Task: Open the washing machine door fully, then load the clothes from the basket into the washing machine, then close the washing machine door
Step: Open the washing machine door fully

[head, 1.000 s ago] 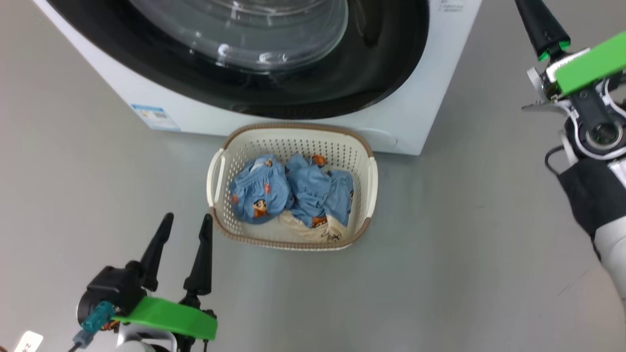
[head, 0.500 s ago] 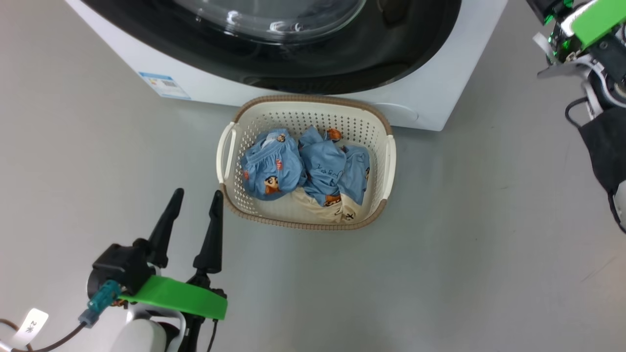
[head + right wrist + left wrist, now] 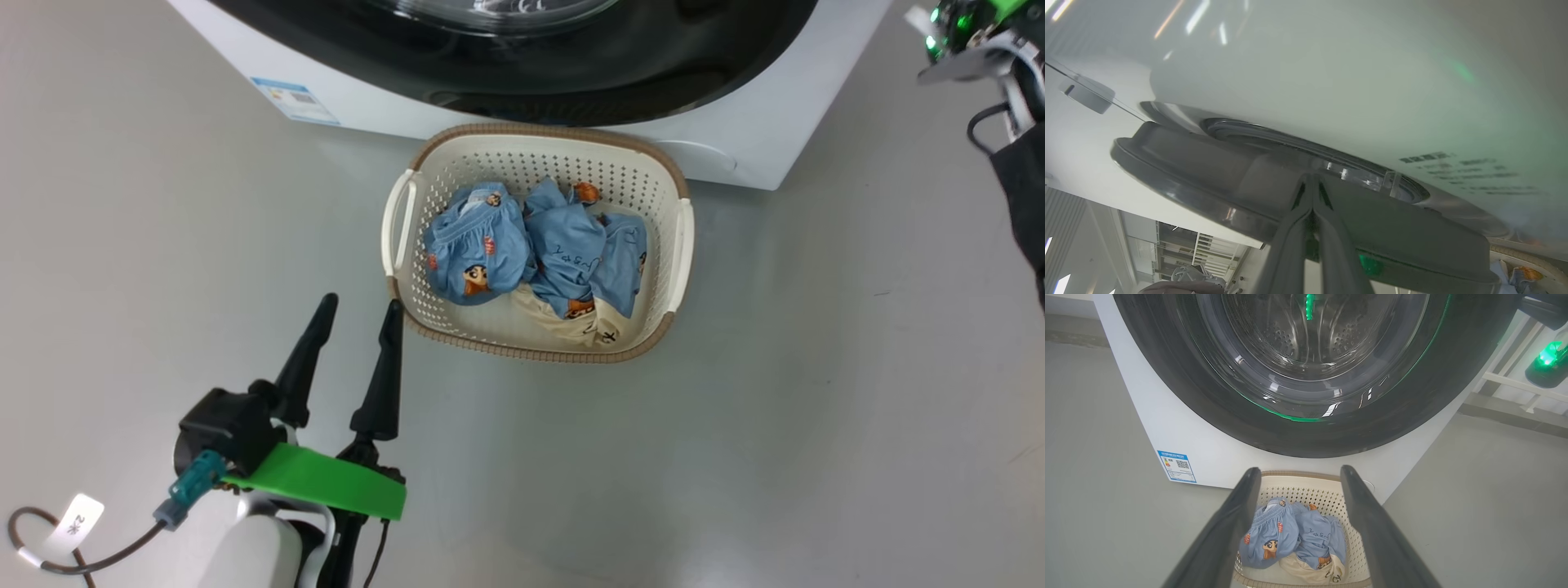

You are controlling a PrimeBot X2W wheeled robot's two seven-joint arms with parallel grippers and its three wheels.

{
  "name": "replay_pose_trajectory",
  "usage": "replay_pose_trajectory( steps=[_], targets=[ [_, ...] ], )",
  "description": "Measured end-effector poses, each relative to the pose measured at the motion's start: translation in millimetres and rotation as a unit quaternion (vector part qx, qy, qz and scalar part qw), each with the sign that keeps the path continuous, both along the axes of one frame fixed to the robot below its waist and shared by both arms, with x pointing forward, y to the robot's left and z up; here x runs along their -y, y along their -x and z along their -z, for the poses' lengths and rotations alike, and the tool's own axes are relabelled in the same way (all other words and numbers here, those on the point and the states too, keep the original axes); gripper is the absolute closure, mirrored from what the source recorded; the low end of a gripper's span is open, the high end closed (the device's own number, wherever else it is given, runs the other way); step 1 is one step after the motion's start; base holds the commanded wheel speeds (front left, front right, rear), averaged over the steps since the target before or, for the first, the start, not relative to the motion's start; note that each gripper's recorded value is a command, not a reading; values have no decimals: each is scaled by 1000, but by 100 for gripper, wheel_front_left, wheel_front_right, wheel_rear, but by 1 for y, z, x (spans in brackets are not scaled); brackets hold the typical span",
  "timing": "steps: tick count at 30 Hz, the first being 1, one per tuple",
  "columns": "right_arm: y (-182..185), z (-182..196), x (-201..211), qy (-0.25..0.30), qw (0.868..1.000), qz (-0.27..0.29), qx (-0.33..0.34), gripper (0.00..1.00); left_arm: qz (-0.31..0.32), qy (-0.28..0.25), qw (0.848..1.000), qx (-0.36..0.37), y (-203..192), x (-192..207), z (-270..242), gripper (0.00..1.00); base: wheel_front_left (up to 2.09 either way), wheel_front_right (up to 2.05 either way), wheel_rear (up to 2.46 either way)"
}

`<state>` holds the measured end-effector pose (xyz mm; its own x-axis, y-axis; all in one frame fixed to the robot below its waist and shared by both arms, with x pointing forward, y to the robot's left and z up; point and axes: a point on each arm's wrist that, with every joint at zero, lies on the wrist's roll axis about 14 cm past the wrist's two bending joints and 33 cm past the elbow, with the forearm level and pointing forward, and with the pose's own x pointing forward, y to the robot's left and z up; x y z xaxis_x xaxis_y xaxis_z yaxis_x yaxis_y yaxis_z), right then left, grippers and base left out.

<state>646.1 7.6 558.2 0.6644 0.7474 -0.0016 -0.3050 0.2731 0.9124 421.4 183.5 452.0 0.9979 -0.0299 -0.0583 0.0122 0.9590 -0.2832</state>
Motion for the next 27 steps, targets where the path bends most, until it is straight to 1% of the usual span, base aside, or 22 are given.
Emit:
replay_pose_trajectory(
  steps=[5, 9, 13, 20, 27],
  targets=[
    [-8, 1, -5, 0, 1000, -3, -1, 100, -1, 2, 1000, -6, 0, 0, 4, 0, 0, 0, 0],
    [-9, 4, -12, 3, 1000, -16, -3, 100, 0, 2, 1000, -5, -3, 1, 4, 0, 0, 0, 0],
    [-4, 7, -17, 24, 999, -31, 1, 100, 0, 2, 1000, -2, -4, 1, 2, 0, 0, 0, 0],
    [22, 10, -24, 56, 996, -69, -1, 100, 8, 6, 1000, 15, -4, 7, -10, 0, 0, 0, 0],
    [58, 12, -32, 68, 993, -99, -7, 100, 16, 6, 999, 34, 0, 11, -25, 0, 0, 0, 0]
  ],
)
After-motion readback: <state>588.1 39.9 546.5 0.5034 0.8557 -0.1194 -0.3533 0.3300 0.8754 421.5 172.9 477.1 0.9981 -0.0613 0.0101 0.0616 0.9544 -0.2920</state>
